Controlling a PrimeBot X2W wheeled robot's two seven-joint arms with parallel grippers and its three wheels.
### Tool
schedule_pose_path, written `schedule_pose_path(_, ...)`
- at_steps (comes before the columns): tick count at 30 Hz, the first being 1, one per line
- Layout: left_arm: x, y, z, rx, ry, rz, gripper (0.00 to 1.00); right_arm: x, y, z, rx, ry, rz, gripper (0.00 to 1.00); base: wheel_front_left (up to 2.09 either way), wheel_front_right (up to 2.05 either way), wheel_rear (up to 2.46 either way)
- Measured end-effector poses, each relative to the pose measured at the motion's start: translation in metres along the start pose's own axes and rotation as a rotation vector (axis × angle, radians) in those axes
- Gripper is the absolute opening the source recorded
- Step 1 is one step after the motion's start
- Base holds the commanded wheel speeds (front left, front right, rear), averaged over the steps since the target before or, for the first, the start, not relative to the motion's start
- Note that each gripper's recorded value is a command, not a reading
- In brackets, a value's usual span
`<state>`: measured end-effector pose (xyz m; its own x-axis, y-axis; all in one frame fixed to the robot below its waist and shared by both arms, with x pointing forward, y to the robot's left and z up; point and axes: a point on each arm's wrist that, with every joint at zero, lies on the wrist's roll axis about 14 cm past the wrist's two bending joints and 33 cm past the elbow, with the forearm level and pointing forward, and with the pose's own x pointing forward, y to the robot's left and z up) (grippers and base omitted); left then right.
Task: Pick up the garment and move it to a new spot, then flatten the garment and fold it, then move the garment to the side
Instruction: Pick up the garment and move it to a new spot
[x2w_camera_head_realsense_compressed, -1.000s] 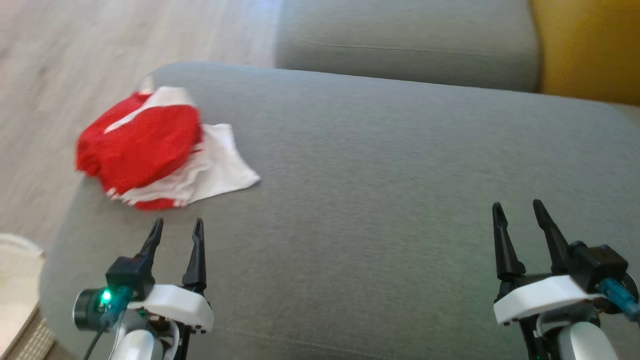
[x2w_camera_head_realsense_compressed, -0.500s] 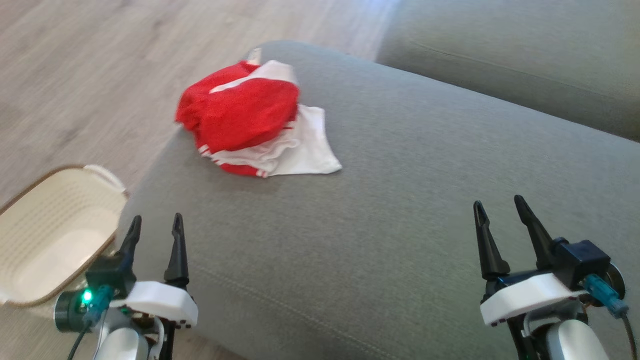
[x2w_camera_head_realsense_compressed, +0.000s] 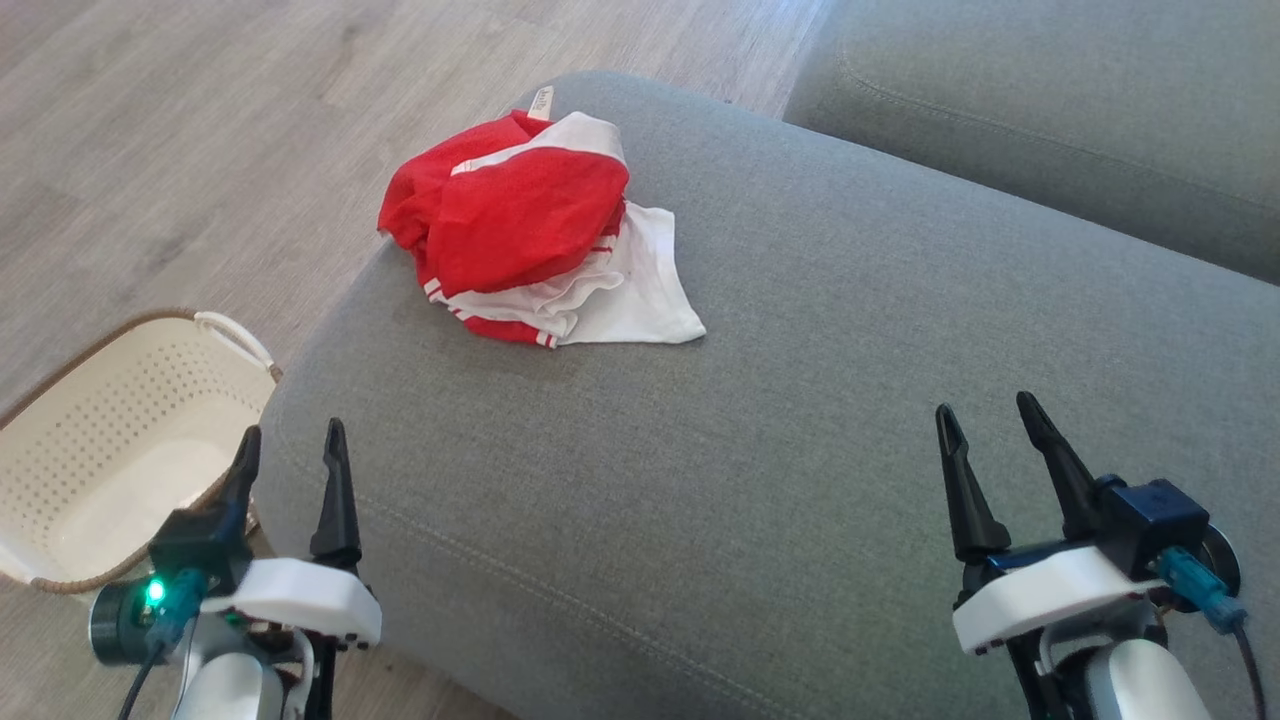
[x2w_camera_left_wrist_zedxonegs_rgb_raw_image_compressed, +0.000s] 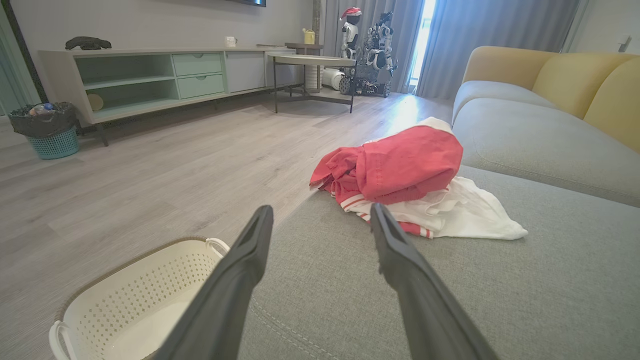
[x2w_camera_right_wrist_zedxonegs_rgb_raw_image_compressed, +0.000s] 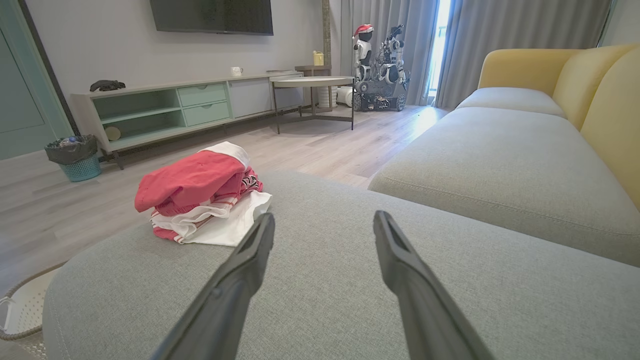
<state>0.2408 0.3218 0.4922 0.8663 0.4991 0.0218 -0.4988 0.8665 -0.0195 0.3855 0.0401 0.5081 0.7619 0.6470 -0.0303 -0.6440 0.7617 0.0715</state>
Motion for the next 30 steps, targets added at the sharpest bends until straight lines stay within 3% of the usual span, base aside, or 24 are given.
schedule_pose_path(15, 0.014, -0.007, 0.009, 0.002, -0.02, -0.018, 1.0, 0.001, -0.004, -0.004, 0.02, 0.009, -0.007, 1.0, 0.0, 0.0, 0.0)
schedule_pose_path(23, 0.101, -0.038, 0.048, 0.003, -0.108, -0.063, 1.0, 0.026, -0.034, -0.006, 0.025, 0.013, -0.048, 1.0, 0.0, 0.0, 0.0)
schedule_pose_path(30, 0.159, -0.072, -0.023, 0.005, 0.132, -0.127, 1.0, 0.024, -0.081, -0.038, 0.051, 0.078, -0.146, 1.0, 0.0, 0.0, 0.0)
